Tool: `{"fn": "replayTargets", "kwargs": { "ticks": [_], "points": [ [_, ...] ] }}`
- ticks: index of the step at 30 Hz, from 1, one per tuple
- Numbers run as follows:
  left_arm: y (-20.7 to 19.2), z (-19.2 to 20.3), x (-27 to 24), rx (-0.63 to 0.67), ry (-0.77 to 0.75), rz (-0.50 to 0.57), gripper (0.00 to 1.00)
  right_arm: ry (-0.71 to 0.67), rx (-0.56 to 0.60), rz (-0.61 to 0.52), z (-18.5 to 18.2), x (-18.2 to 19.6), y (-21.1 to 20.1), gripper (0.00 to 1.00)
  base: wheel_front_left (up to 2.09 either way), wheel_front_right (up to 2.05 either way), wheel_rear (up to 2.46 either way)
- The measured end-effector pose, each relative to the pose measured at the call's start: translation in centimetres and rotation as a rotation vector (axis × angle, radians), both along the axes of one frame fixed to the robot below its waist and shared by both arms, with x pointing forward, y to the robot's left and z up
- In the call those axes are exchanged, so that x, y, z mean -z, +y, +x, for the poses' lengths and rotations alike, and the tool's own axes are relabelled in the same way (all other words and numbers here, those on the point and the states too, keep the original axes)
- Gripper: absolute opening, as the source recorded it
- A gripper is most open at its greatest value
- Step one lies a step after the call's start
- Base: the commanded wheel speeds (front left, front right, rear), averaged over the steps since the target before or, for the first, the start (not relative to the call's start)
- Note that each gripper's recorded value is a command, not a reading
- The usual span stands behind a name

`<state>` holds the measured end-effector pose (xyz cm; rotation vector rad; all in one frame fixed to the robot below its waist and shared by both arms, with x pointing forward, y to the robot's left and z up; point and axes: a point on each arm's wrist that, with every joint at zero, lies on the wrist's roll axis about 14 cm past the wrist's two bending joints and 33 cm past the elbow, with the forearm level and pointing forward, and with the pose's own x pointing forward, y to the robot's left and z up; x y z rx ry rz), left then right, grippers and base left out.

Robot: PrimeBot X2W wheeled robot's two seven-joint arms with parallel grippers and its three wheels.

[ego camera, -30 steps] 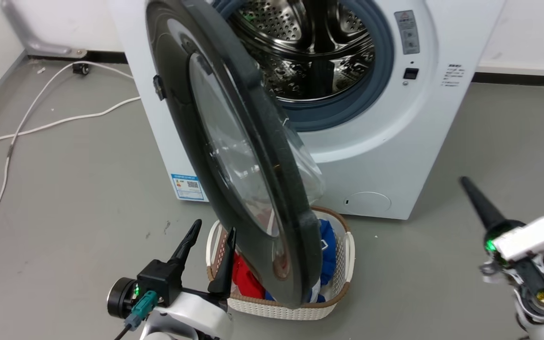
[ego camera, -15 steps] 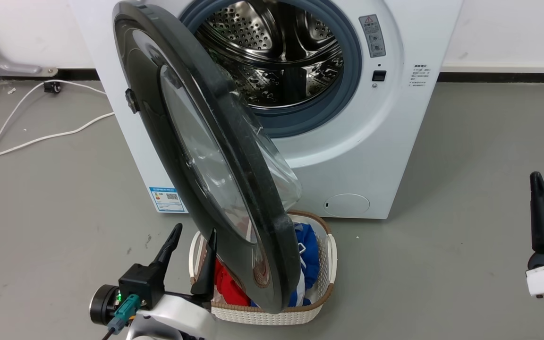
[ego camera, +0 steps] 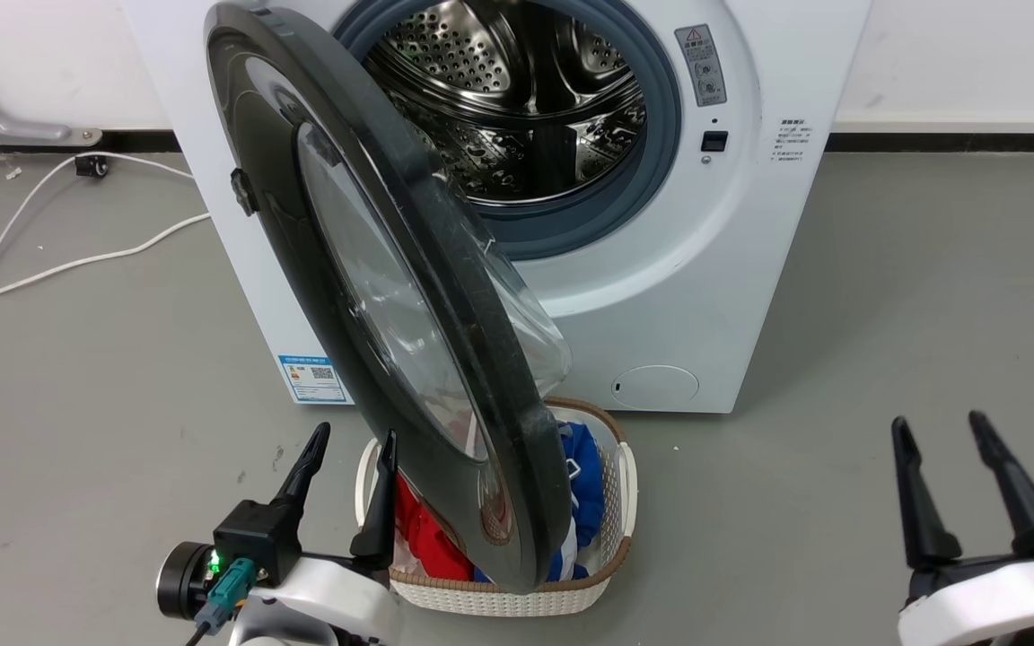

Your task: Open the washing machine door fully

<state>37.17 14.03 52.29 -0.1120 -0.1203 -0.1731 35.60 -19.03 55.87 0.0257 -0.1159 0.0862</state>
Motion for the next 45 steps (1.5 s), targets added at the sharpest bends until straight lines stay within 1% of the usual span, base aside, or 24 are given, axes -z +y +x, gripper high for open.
{"fn": "replayTargets", "kwargs": {
  "ticks": [9, 20, 21, 22, 23, 24, 29, 32, 37, 41, 45],
  "points": [
    [0.4, -0.1, 0.3, -0.01, 0.007, 0.013, 1.0, 0.056, -0.019, 0.07, -0.1, 2.1, 1.1, 1.0, 0.0, 0.0, 0.0],
    [0.5, -0.2, 0.4, -0.013, 0.013, 0.015, 1.0, 0.062, -0.021, 0.065, -0.1, 2.4, 1.3, 1.0, 0.0, 0.0, 0.0],
    [0.4, -0.2, 0.5, -0.013, 0.015, 0.013, 0.97, 0.064, -0.02, 0.059, -0.1, 2.4, 1.3, 1.0, 0.0, 0.0, 0.0],
    [0.4, -0.2, 0.5, -0.013, 0.016, 0.012, 0.38, 0.064, -0.02, 0.057, -0.1, 2.4, 1.3, 1.0, 0.0, 0.0, 0.0],
    [0.5, -0.2, 0.6, -0.013, 0.018, 0.012, 0.16, 0.063, -0.021, 0.048, -0.1, 2.4, 1.3, 1.0, 0.0, 0.0, 0.0],
    [0.5, -0.2, 0.6, -0.013, 0.019, 0.013, 0.0, 0.063, -0.021, 0.044, -0.1, 2.4, 1.3, 1.0, 0.0, 0.0, 0.0],
    [1.0, 0.6, -1.3, -0.031, -0.035, 0.001, 0.0, 0.068, -0.02, 0.036, 0.1, 2.5, 1.3, 1.0, 0.0, 0.0, 0.0],
    [1.5, 1.2, -3.7, -0.048, -0.1, -0.006, 0.0, 0.07, -0.024, 0.022, 0.1, 2.5, 1.4, 1.0, 0.0, 0.0, 0.0],
    [2.1, 1.8, -10.1, -0.078, -0.271, -0.026, 0.0, 0.061, -0.021, 0.024, 0.1, 2.2, 1.3, 1.0, 0.0, 0.0, 0.0],
    [1.4, 1.3, -15.6, -0.056, -0.422, -0.05, 0.0, 0.06, -0.018, 0.025, 0.1, 2.1, 1.3, 1.0, 0.0, 0.0, 0.0],
    [-0.1, -0.3, -21.4, -0.007, -0.593, -0.065, 0.0, 0.056, -0.016, 0.018, 0.1, 2.0, 1.2, 1.0, 0.0, 0.0, 0.0]
  ]
}}
